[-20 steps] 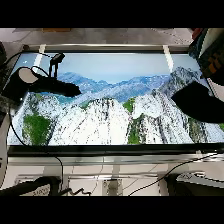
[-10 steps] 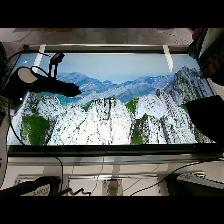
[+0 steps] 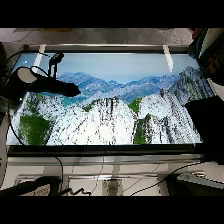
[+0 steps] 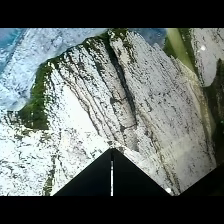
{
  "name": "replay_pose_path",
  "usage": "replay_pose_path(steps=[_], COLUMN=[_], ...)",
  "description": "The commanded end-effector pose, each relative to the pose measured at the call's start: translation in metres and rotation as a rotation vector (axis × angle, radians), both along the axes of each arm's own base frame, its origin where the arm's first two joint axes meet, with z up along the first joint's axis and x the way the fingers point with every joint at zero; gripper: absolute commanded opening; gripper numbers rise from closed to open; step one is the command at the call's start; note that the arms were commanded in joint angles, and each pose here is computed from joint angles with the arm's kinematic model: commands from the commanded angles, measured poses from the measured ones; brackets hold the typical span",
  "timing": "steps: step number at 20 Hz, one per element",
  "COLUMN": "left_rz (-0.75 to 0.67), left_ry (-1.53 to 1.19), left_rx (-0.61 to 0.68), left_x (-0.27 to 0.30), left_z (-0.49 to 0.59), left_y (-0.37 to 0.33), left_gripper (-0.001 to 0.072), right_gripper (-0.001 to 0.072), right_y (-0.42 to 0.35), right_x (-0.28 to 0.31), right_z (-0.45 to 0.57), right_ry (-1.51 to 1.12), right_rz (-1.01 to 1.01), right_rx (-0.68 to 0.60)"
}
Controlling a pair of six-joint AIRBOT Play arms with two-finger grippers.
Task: Fold the clothes and pants, and hang the long-sleeved shirts on hangers.
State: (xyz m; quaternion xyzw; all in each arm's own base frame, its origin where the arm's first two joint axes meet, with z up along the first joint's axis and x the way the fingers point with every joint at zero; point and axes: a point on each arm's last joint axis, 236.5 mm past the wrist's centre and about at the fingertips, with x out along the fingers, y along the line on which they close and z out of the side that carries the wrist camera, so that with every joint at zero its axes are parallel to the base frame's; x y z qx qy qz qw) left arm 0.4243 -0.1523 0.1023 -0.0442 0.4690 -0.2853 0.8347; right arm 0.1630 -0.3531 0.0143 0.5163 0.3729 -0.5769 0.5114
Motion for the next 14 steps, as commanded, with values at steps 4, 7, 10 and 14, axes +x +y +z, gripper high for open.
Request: replay_pose_path(steps=[4,7,10,14], left_rz=[0.051,0.180,0.236,0.242], left_ry=[0.016,-0.011,-0.073,-0.096], left_rx=[0.219,0.444,0.494,0.490], left_x=[0.000,-0.002,-0.008,-0.011], left_z=[-0.019,-0.010,0.018,0.028], left_y=[0.065,0.125,0.144,0.144], left_gripper=[0.0009,0.0009,0.0010,0.0011], right_gripper=[0.0033,0.0033,0.0033,0.0033], right_y=[0.051,0.146,0.265,0.374], right_x=[0.149,0.220,0.244,0.255], right_z=[0.064,0.132,0.176,0.202], right_ry=[-0.574,-0.898,-1.039,-1.099], right_rz=[0.586,0.951,1.329,1.594], right_rx=[-0.022,0.032,0.167,0.268])
